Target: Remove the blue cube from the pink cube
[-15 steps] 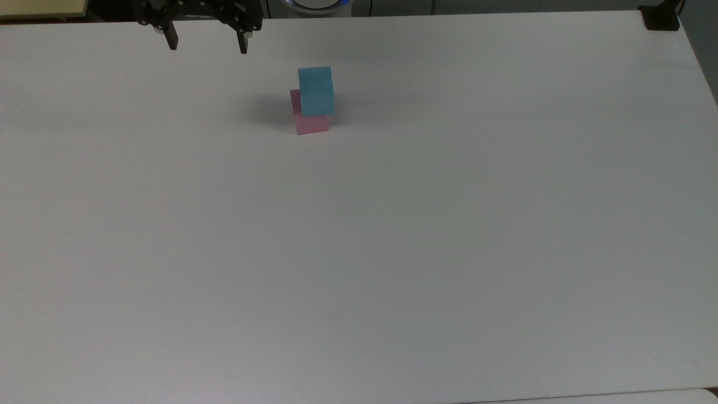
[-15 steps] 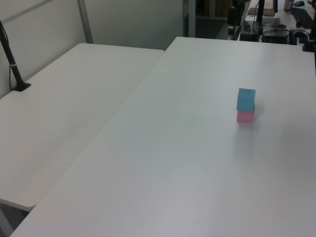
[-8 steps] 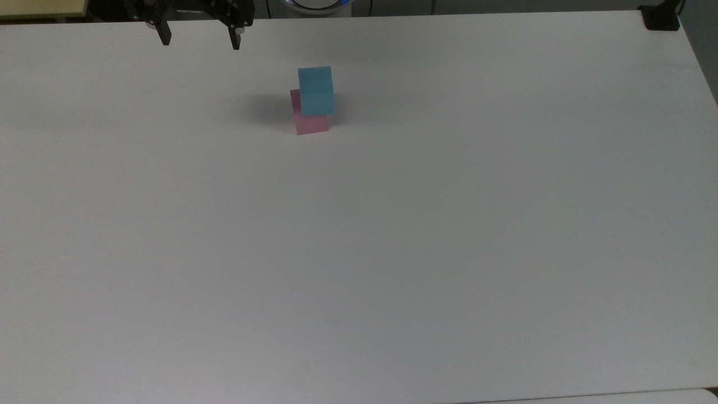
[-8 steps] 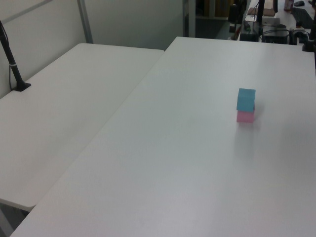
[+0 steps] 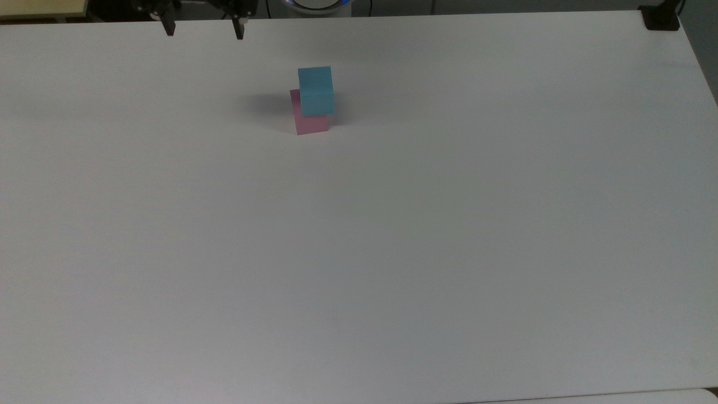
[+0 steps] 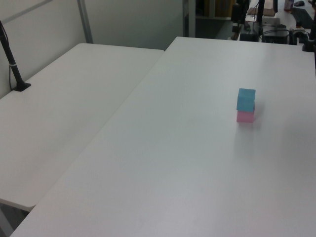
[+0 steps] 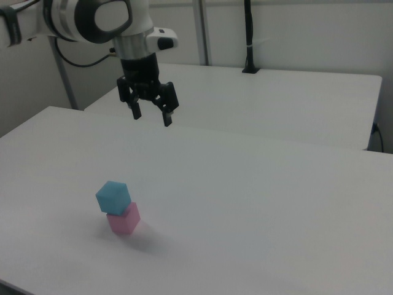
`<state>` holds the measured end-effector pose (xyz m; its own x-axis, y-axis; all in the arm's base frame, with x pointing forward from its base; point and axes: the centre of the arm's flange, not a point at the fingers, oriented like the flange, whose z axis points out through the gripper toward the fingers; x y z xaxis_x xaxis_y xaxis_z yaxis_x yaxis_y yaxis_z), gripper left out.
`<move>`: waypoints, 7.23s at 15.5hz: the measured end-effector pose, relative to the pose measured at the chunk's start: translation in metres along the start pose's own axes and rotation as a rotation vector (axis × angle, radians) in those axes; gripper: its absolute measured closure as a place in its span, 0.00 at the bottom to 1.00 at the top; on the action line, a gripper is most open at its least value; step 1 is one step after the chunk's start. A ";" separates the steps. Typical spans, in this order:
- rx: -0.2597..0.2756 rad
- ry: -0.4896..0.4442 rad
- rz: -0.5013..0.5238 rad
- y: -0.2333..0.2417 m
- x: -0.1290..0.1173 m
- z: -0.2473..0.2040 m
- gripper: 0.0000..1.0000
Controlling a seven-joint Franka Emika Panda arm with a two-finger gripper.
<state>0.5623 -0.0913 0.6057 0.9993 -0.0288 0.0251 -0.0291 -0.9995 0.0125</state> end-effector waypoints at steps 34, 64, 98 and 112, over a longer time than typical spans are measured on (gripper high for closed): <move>-0.050 -0.379 -0.286 -0.147 -0.033 0.202 0.00; -0.088 -0.187 -0.172 -0.082 0.103 0.217 0.47; -0.181 0.141 -0.058 0.040 0.118 0.139 0.00; -0.003 0.004 -0.103 -0.049 0.013 0.044 0.00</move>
